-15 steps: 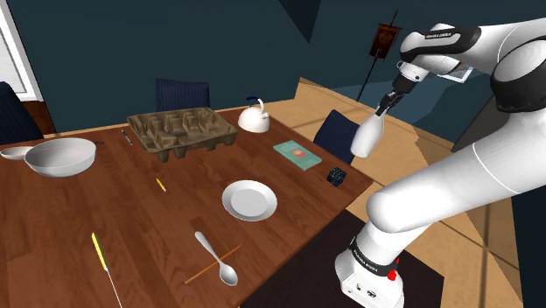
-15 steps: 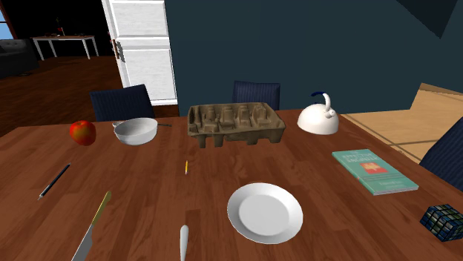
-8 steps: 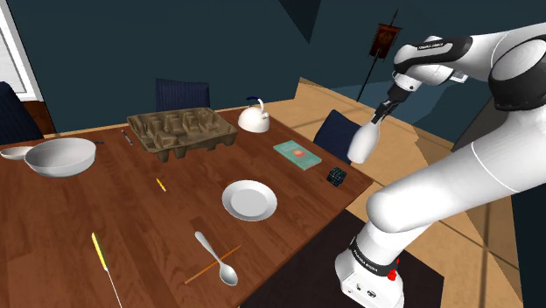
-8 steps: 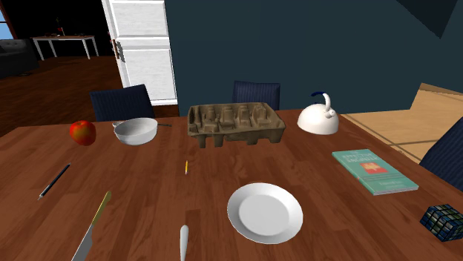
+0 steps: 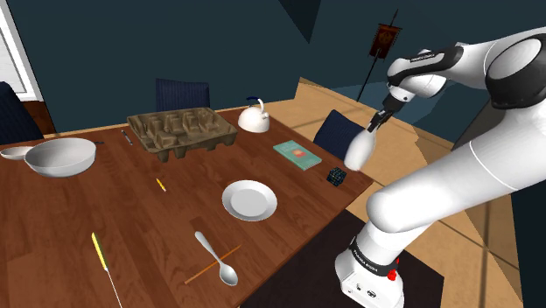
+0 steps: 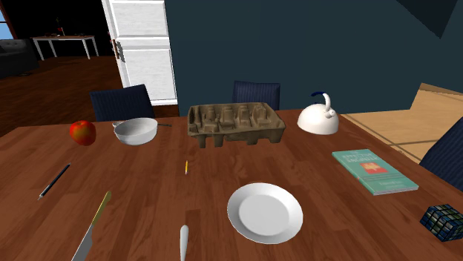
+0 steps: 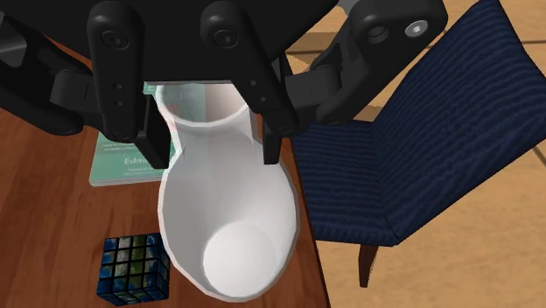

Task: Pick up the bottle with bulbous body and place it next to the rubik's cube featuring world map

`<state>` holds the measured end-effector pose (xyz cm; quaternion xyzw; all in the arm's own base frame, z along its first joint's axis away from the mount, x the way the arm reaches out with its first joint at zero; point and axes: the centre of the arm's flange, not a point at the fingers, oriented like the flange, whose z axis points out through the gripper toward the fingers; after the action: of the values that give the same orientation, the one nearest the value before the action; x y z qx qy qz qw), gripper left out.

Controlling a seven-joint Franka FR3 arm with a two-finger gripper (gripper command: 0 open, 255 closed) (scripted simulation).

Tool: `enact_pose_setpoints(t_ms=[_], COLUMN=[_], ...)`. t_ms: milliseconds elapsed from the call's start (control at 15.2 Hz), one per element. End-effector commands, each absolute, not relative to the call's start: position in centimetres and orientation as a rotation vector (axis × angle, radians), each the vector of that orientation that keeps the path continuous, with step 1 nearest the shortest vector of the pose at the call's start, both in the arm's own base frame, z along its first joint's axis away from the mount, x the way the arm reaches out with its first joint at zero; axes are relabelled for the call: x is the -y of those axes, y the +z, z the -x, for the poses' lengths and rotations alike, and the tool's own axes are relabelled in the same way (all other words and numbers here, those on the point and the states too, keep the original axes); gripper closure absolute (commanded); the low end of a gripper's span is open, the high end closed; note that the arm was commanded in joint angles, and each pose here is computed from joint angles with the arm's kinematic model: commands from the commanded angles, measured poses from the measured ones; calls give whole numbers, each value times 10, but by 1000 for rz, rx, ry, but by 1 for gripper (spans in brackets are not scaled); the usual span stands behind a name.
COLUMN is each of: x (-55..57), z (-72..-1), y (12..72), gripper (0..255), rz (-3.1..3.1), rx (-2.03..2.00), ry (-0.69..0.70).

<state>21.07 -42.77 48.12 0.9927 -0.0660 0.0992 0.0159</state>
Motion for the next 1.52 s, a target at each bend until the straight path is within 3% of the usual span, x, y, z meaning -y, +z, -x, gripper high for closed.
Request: enact_pose_setpoints(t_ms=[0, 462, 990, 1056, 1452], x=[428, 428, 428, 428, 427], z=[-211, -211, -211, -211, -208], y=[470, 431, 431, 431, 444], gripper=[255, 255, 255, 0, 0], rz=[-3087, -3087, -3087, -3087, -3087], rx=[205, 205, 205, 205, 205], ry=[310, 310, 310, 310, 310])
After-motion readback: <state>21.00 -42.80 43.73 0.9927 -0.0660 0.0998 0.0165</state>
